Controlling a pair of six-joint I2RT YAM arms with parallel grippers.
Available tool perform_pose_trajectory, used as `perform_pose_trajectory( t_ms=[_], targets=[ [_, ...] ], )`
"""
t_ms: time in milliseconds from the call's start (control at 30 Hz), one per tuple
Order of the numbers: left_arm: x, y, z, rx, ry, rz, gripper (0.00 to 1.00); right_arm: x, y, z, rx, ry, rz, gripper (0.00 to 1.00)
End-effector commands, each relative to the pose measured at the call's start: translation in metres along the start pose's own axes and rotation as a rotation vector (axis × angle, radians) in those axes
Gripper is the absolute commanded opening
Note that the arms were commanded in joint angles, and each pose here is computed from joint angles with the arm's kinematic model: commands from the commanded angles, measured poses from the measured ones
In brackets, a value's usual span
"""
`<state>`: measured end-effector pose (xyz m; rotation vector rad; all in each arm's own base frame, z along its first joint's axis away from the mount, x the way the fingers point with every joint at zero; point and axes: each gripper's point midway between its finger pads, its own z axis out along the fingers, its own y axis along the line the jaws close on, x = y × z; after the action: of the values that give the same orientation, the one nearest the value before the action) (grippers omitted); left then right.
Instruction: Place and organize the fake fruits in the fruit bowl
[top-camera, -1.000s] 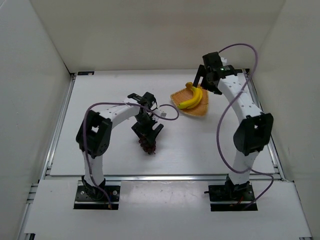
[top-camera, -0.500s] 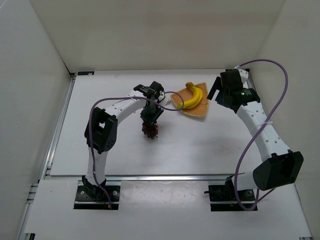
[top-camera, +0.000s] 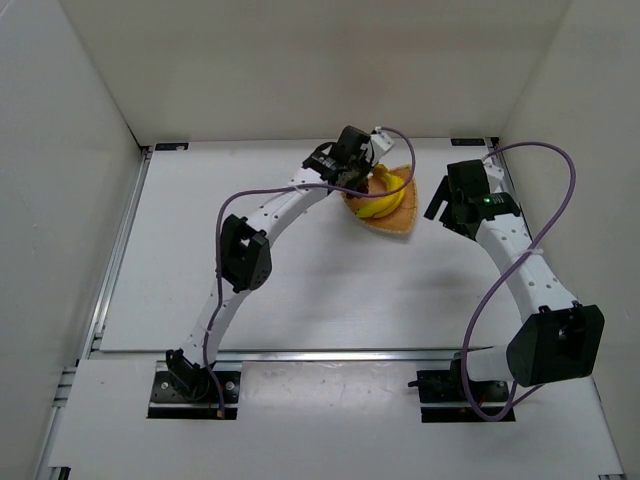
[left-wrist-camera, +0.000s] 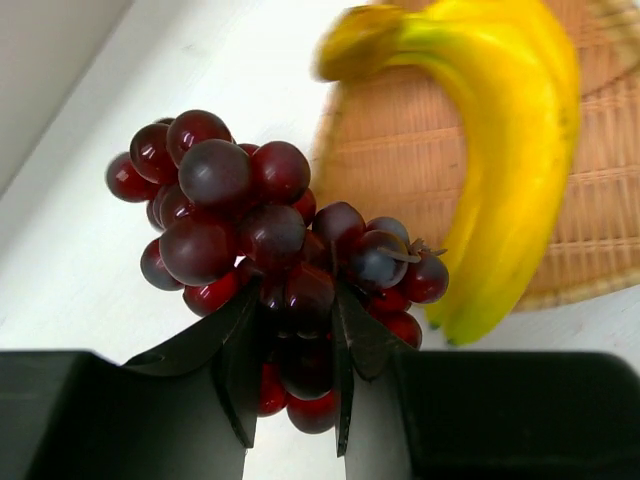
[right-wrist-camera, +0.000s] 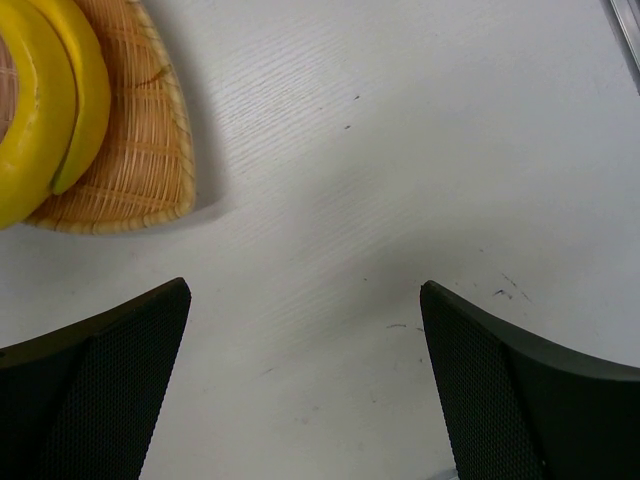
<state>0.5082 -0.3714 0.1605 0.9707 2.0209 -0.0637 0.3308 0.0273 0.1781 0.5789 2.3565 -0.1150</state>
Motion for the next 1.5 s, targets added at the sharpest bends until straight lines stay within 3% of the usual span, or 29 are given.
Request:
perform_pose_trajectory(
  t_ms=[0,100,133,167,267,300,533,667,800,867,900,933,967,1000,1033,1067,1100,1233,1367,1467],
  targets=[
    [-0.045,-0.013,0.000,0.058,-0.162,0.048,0.38,-0.012,-0.006,-0.003,0.002,-0.049,0.031,1.00],
    [-0.048,-0.034,0.003,0.109,-0.178,0.063,0.46,-0.015,-0.008,-0.001,0.010,-0.050,0.028,1.00],
    [-0.048,-0.043,0.008,0.123,-0.185,0.077,0.62,-0.016,-0.008,-0.001,0.010,-0.050,0.028,1.00],
    [-0.051,-0.042,0.008,0.120,-0.195,0.090,0.73,-0.016,-0.008,-0.001,0.010,-0.050,0.028,1.00],
    [-0.051,-0.049,0.011,0.127,-0.198,0.106,0.97,-0.016,-0.008,-0.001,0.010,-0.050,0.017,1.00],
    [-0.054,-0.051,0.011,0.134,-0.210,0.106,1.00,-0.017,-0.011,0.000,0.016,-0.050,0.024,1.00],
    [-0.083,-0.039,-0.025,0.120,-0.276,0.045,1.00,-0.020,-0.010,-0.002,0.012,-0.058,0.028,1.00],
    [-0.135,0.001,-0.101,0.012,-0.403,-0.020,1.00,-0.021,-0.011,-0.008,0.002,-0.074,0.044,1.00],
    [-0.131,0.060,-0.156,-0.229,-0.385,-0.073,1.00,-0.004,-0.023,-0.007,0.024,-0.048,0.071,1.00],
    [-0.085,0.101,-0.157,-0.367,-0.260,-0.093,1.00,0.002,-0.031,-0.009,0.030,-0.049,0.100,1.00],
    [-0.075,0.125,-0.182,-0.434,-0.250,-0.118,1.00,0.013,-0.039,-0.005,0.049,-0.031,0.099,1.00],
    [-0.025,0.156,-0.178,-0.539,-0.125,-0.146,1.00,0.016,-0.044,-0.005,0.057,-0.029,0.105,1.00],
    [-0.002,0.173,-0.186,-0.585,-0.082,-0.173,1.00,0.017,-0.046,-0.009,0.050,-0.041,0.111,1.00],
    [0.010,0.192,-0.217,-0.637,-0.084,-0.210,1.00,0.020,-0.051,-0.009,0.057,-0.041,0.117,1.00],
    [0.065,0.214,-0.219,-0.679,0.027,-0.251,1.00,0.029,-0.059,-0.008,0.076,-0.024,0.127,1.00],
    [0.087,0.222,-0.231,-0.685,0.059,-0.277,1.00,0.029,-0.063,-0.013,0.077,-0.046,0.134,1.00],
    [0.111,0.247,-0.268,-0.746,0.060,-0.343,1.00,0.031,-0.071,-0.014,0.095,-0.049,0.142,1.00],
    [0.213,0.248,-0.307,-0.693,0.199,-0.564,1.00,0.035,-0.084,-0.022,0.104,-0.078,0.166,1.00],
    [0.293,0.223,-0.330,-0.649,0.348,-0.723,1.00,0.037,-0.081,-0.027,0.069,-0.080,0.211,1.00],
    [0.319,0.193,-0.330,-0.594,0.384,-0.764,1.00,0.042,-0.075,-0.027,0.037,-0.060,0.232,1.00]
  ],
)
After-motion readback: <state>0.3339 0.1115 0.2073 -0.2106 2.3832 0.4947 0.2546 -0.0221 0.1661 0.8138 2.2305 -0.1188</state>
